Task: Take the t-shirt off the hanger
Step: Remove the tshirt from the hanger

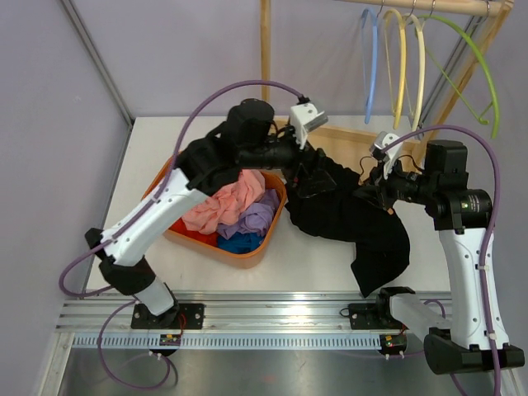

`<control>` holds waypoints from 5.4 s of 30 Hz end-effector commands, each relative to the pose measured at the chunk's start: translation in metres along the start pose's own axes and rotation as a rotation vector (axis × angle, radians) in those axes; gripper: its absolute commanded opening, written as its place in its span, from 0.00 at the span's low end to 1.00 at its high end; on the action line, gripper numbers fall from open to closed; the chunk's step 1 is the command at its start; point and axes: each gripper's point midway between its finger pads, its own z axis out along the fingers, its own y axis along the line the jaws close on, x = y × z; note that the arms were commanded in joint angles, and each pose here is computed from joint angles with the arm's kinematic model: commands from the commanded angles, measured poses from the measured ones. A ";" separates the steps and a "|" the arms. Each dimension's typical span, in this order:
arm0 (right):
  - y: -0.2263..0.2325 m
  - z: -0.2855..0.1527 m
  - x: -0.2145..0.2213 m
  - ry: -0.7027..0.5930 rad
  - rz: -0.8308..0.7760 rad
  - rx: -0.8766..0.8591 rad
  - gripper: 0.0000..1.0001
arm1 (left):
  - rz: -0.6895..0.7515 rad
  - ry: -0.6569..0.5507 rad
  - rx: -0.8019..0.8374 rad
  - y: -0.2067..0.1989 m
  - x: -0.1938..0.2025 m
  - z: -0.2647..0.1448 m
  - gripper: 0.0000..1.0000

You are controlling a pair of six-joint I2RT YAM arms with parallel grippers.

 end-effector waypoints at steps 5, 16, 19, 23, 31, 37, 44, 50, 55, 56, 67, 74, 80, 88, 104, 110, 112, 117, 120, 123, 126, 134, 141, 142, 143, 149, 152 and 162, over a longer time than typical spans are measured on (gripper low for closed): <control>0.011 -0.001 -0.001 -0.003 -0.226 -0.128 0.00 | 0.525 0.036 -0.173 0.019 0.004 -0.085 0.93; 0.036 -0.011 0.009 0.035 -0.427 -0.337 0.00 | 0.711 0.140 0.005 0.013 0.039 -0.020 0.91; 0.041 -0.013 0.005 0.021 -0.452 -0.361 0.00 | 0.702 0.158 0.041 0.007 0.048 0.000 0.89; 0.047 -0.016 0.003 0.008 -0.469 -0.387 0.00 | 0.693 0.192 -0.021 0.023 0.054 0.018 0.76; 0.047 -0.017 0.012 0.033 -0.484 -0.388 0.00 | 0.646 0.171 -0.042 0.026 0.051 0.028 0.15; 0.049 -0.015 0.008 0.016 -0.433 -0.386 0.00 | 0.596 0.186 0.001 0.020 0.066 0.030 0.00; -0.003 -0.001 -0.036 -0.020 -0.139 -0.115 0.58 | 0.370 0.135 -0.065 0.026 0.062 0.016 0.00; -0.048 -0.018 -0.077 -0.112 0.092 0.197 0.95 | 0.025 0.044 -0.094 0.046 0.057 0.010 0.00; -0.059 -0.030 -0.074 -0.147 0.271 0.346 0.99 | -0.178 -0.017 -0.104 0.053 0.050 0.017 0.00; -0.060 -0.028 -0.065 -0.124 0.315 0.355 0.99 | -0.198 -0.033 -0.108 0.053 0.047 0.016 0.00; -0.100 -0.008 0.005 -0.015 0.788 0.541 0.84 | -0.264 -0.155 -0.118 0.044 0.016 -0.009 0.00; -0.115 0.007 -0.009 -0.090 0.853 0.516 0.77 | -0.279 -0.188 -0.088 0.036 0.008 -0.015 0.00; -0.133 0.008 -0.021 -0.195 0.872 0.564 0.68 | -0.282 -0.191 -0.088 0.035 0.009 -0.021 0.00; -0.137 -0.003 -0.025 -0.260 0.796 0.612 0.00 | -0.293 -0.196 -0.108 0.042 0.016 -0.026 0.00; -0.213 -0.055 0.065 -0.118 0.705 0.849 0.00 | -0.008 -0.163 -0.119 0.027 0.032 -0.102 0.00; -0.200 -0.039 0.124 0.031 0.717 0.776 0.00 | 0.002 -0.340 -0.092 0.021 -0.004 -0.120 0.00; -0.200 -0.038 0.136 0.048 0.724 0.762 0.00 | -0.005 -0.354 -0.072 0.018 -0.008 -0.123 0.00; -0.179 -0.028 0.140 0.066 0.662 0.594 0.00 | -0.017 -0.376 -0.053 0.021 -0.011 -0.124 0.00; -0.185 -0.027 0.156 0.098 0.719 0.630 0.00 | -0.019 -0.442 0.020 0.011 -0.021 -0.126 0.00; -0.201 -0.039 0.161 0.069 0.789 0.681 0.00 | 0.034 -0.415 0.146 -0.011 -0.023 -0.128 0.00; -0.208 -0.043 0.148 0.038 0.757 0.655 0.00 | 0.032 -0.362 0.123 -0.006 -0.012 -0.129 0.00; -0.221 -0.042 0.147 0.029 0.811 0.604 0.00 | 0.084 -0.415 0.230 -0.024 -0.024 -0.148 0.00; -0.175 -0.015 0.134 -0.001 0.809 0.250 0.00 | 0.015 -0.426 0.238 -0.008 -0.016 -0.132 0.00; -0.174 -0.014 0.135 0.001 0.812 0.242 0.00 | 0.018 -0.449 0.260 -0.011 -0.021 -0.132 0.00; -0.172 -0.015 0.134 0.003 0.805 0.240 0.00 | 0.013 -0.446 0.268 -0.010 -0.019 -0.129 0.00; -0.164 -0.028 0.110 -0.027 0.620 0.299 0.00 | -0.003 -0.375 0.318 -0.001 -0.006 -0.109 0.00; -0.157 -0.019 0.118 0.009 0.643 0.263 0.00 | -0.013 -0.440 0.363 -0.006 -0.018 -0.110 0.00; -0.144 -0.014 0.112 -0.021 0.672 0.146 0.03 | -0.041 -0.456 0.269 0.009 -0.025 -0.107 0.00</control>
